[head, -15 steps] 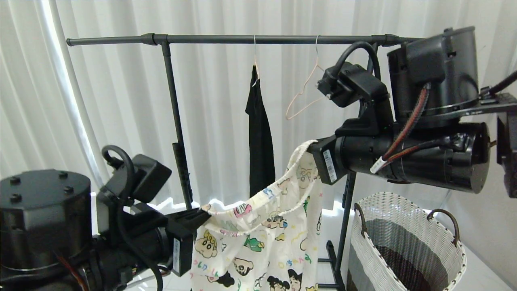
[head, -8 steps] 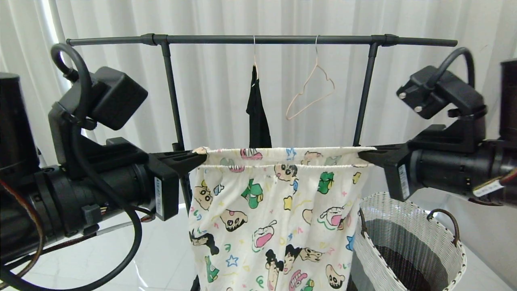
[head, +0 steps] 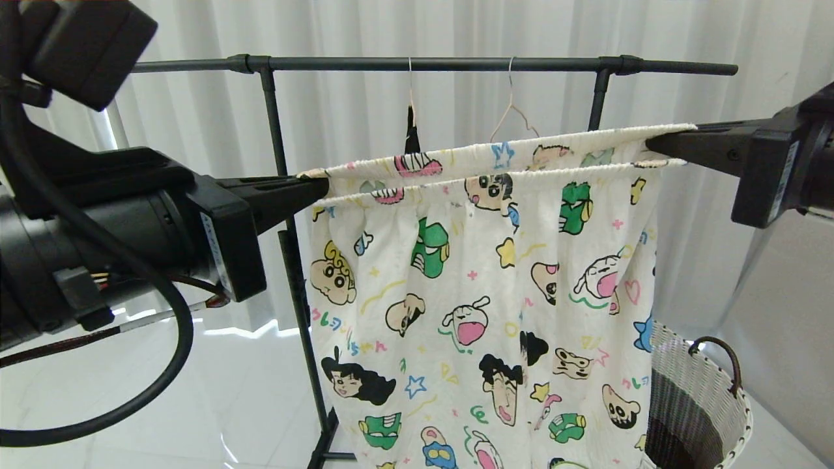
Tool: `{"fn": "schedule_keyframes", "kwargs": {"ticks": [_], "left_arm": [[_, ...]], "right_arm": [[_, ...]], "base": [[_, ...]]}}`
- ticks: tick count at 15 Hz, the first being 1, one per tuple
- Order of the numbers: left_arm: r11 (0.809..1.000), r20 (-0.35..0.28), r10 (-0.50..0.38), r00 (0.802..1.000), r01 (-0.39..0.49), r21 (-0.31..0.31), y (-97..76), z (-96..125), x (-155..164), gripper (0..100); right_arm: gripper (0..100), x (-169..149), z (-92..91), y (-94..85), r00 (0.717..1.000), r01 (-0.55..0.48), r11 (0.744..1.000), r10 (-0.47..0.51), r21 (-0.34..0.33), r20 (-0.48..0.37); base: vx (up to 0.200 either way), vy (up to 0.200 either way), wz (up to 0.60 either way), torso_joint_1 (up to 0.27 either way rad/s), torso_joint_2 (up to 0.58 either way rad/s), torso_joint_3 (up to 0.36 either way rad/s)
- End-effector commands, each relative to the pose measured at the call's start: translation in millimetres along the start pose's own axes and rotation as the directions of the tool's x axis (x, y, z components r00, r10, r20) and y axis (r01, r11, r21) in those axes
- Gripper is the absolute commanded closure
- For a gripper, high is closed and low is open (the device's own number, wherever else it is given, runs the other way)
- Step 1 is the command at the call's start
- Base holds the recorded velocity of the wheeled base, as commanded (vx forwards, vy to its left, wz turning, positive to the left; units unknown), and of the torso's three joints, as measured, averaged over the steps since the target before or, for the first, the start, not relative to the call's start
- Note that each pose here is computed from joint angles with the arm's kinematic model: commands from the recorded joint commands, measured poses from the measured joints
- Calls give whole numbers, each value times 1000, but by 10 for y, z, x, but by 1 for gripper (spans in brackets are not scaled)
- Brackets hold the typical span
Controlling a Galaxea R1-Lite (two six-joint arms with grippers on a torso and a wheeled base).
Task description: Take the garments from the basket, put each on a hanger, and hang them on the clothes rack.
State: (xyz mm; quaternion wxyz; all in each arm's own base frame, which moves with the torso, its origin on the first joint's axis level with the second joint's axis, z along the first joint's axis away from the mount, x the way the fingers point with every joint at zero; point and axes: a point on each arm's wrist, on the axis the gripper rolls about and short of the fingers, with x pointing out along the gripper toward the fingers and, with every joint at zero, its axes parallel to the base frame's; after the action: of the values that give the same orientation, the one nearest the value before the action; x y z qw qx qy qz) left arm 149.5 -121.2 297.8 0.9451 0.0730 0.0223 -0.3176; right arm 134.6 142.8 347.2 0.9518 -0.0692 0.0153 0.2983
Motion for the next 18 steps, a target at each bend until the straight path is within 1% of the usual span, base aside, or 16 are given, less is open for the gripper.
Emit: {"fn": "schedule_keyframes", "kwargs": {"ticks": [1, 2, 5, 7, 8, 9, 10, 11, 12, 13, 15, 16, 18], "left_arm": [[1000, 25, -17, 1000, 17, 3, -33, 32, -95, 100], [1000, 25, -17, 1000, 17, 6, -33, 26, -108, 100], [998, 13, -4, 1000, 3, 68, -37, -1, -95, 100], [997, 11, -12, 1000, 11, 76, -52, 2, -74, 100], [997, 9, -22, 1000, 21, 77, -68, 9, -44, 100], [997, 6, -25, 1000, 25, 76, -77, 22, 2, 100], [997, 8, -25, 1000, 24, 76, -79, 51, 70, 100], [997, 17, -24, 1000, 23, 72, -83, 87, 166, 100], [997, 39, -21, 999, 18, 69, -87, 131, 273, 100], [998, 69, -13, 998, 8, 68, -84, 181, 389, 100], [998, 89, -10, 996, 4, 68, -94, 230, 582, 100], [998, 85, -13, 996, 7, 69, -103, 228, 633, 100], [997, 82, -13, 997, 7, 71, -105, 219, 649, 100]], "right_arm": [[100, -43, 48, -13, 1000, -2, 1000, 2, 0, 5], [100, -80, 37, -20, 1000, -5, 1000, 5, -4, -8], [100, -257, 14, -54, 998, -41, 999, 40, -11, -41], [100, -452, 6, -88, 996, -75, 997, 74, -12, -58], [100, -563, 1, -86, 992, -112, 994, 111, -14, -64], [100, -655, -14, -50, 982, -174, 984, 172, -21, -71], [100, -748, -31, 8, 968, -241, 970, 238, -29, -80], [100, -829, -51, 37, 955, -287, 957, 283, -35, -92], [100, -882, -94, 58, 943, -320, 947, 314, -40, -115], [100, -915, -137, 97, 927, -360, 932, 352, -48, -128], [100, -938, -187, 218, 886, -451, 890, 439, -62, -147], [100, -917, -215, 261, 876, -469, 880, 454, -68, -163], [100, -876, -219, 301, 872, -475, 877, 458, -72, -173]], "base": [[0, 0, 0, 0, 0, 0], [0, 0, 0, 0, 0, 0], [0, 0, 0, 0, 0, 0], [0, 0, 0, 0, 0, 0], [0, 0, 0, 0, 0, 0], [0, 0, 0, 0, 0, 0], [0, 0, 0, 0, 0, 0], [0, 0, 0, 0, 0, 0], [0, 0, 0, 0, 0, 0], [0, 0, 0, 0, 0, 0], [0, 0, 0, 0, 0, 0], [0, 0, 0, 0, 0, 0], [0, 0, 0, 0, 0, 0]]}}
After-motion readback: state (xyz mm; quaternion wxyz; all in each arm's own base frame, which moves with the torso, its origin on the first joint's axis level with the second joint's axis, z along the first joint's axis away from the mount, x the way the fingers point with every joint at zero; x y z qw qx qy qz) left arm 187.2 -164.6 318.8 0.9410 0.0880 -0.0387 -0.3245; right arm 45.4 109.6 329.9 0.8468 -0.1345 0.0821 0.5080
